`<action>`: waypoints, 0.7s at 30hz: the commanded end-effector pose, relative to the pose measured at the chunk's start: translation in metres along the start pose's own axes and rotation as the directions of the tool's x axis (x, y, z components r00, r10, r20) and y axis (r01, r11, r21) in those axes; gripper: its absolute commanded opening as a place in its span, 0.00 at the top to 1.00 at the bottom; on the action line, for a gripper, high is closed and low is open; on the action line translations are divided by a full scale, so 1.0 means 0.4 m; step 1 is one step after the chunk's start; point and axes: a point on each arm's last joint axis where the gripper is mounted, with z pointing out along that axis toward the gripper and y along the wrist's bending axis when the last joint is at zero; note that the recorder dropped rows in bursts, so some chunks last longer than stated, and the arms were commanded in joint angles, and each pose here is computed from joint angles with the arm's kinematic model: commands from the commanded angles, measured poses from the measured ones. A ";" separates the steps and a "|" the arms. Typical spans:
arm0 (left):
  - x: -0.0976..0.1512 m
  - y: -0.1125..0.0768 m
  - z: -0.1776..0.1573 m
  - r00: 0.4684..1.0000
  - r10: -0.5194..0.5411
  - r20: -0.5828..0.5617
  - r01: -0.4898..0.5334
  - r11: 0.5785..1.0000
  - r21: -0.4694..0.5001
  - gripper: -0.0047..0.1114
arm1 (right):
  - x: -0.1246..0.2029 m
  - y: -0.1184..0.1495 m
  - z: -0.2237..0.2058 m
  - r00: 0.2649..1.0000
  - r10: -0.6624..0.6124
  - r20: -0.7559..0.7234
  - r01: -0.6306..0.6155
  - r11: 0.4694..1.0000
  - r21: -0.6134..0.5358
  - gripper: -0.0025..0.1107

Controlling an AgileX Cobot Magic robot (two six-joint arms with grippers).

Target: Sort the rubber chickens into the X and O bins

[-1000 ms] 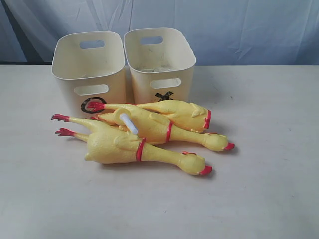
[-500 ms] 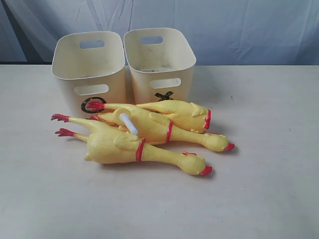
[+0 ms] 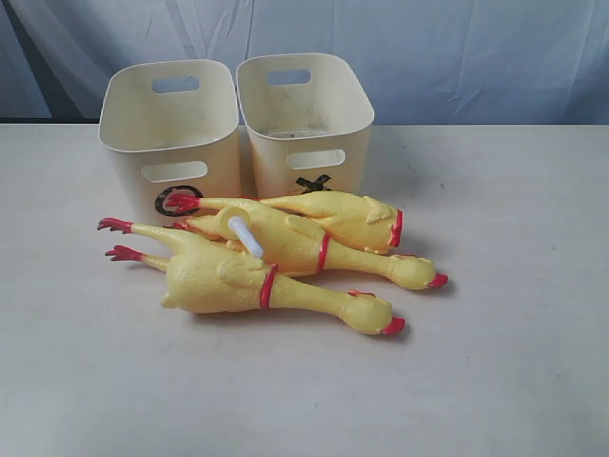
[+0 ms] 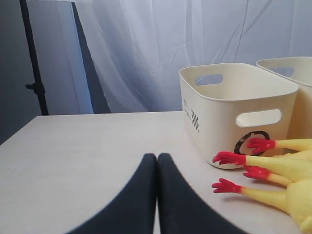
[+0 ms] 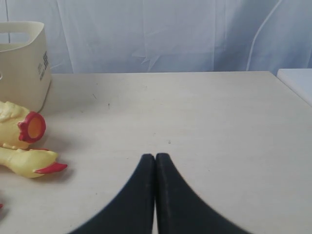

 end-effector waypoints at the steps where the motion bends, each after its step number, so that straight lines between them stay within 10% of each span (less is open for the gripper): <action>1: -0.001 0.002 -0.001 1.000 0.022 0.016 -0.022 1.000 -0.010 0.96 | -0.001 0.001 -0.001 1.000 0.000 0.011 0.000 1.000 -0.003 0.99; 7: -0.007 0.004 -0.001 0.996 0.076 0.042 -0.075 0.997 -0.021 0.96 | -0.001 0.001 -0.001 1.000 0.000 0.011 0.000 1.000 -0.003 0.99; 14: -0.018 -0.002 -0.001 0.929 -0.361 0.085 0.359 0.933 0.038 0.96 | -0.001 0.001 -0.001 1.000 0.000 0.011 0.000 1.000 -0.003 0.99; 21: -0.010 -0.009 -0.001 0.892 -0.450 0.033 0.448 0.892 0.058 0.96 | -0.001 0.001 -0.001 1.000 0.000 0.011 0.000 1.000 -0.003 0.99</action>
